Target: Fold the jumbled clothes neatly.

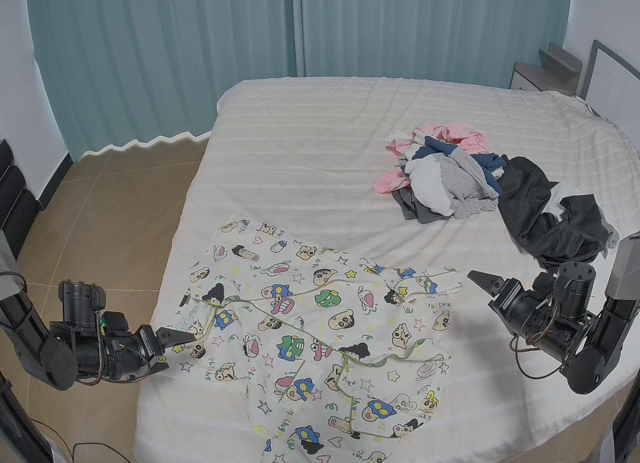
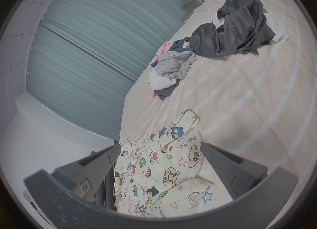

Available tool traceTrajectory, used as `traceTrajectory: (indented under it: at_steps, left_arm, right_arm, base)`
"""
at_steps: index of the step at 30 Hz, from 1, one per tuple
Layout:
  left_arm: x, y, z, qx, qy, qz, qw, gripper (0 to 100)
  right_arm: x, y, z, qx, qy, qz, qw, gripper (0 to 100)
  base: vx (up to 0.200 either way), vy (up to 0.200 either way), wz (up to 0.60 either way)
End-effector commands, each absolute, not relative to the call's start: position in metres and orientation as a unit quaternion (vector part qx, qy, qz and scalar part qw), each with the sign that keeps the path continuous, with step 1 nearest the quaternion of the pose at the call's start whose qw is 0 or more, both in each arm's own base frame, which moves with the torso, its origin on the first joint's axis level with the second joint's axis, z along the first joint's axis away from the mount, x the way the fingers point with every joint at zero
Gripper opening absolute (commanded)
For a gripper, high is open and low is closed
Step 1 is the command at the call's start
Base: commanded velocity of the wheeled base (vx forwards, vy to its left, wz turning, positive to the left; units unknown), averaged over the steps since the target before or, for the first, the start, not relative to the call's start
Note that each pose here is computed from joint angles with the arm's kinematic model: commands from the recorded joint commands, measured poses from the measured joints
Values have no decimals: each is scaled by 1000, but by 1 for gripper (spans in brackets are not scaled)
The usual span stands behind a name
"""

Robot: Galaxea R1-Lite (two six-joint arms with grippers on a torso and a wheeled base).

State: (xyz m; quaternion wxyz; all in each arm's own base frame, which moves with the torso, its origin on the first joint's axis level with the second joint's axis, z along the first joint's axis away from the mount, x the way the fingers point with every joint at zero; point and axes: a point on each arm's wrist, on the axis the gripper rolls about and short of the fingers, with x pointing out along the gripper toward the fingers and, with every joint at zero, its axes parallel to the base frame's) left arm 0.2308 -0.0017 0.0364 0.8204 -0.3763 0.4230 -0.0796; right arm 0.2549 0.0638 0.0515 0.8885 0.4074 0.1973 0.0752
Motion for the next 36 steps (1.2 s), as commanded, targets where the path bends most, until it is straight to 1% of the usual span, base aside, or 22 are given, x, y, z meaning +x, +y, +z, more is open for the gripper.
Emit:
traceTrajectory:
  at_steps: [1,3,4,5,6,7,13,18,36]
  left_arm:
    - [238,-17,53,-501,416,-52,757,100]
    - [242,-17,54,-509,410,-41,755,100]
    - [252,-16,49,-514,400,-6,759,100]
    - [255,-16,45,-512,398,9,761,100]
    - [255,-16,45,-512,398,9,761,100]
    - [261,-19,35,-504,399,28,765,100]
    - [268,-35,17,-481,398,61,779,100]
    - [271,-43,9,-473,380,85,790,100]
    - [283,-47,-8,-443,351,152,811,100]
  right_arm:
    - [255,64,47,406,206,71,888,100]
    - [255,64,47,405,205,72,888,100]
    - [255,64,47,405,205,72,888,100]
    - [255,64,47,405,205,72,888,100]
    - [255,64,47,405,205,72,888,100]
    - [255,64,47,405,205,72,888,100]
    - [255,64,47,405,205,71,888,100]
    - [254,64,48,405,204,71,889,100]
    - [254,64,48,404,204,70,889,100]
  base:
    - [0,0,0]
    - [0,0,0]
    - [0,0,0]
    - [0,0,0]
    - [0,0,0]
    - [0,0,0]
    - [0,0,0]
    - [0,0,0]
    - [0,0,0]
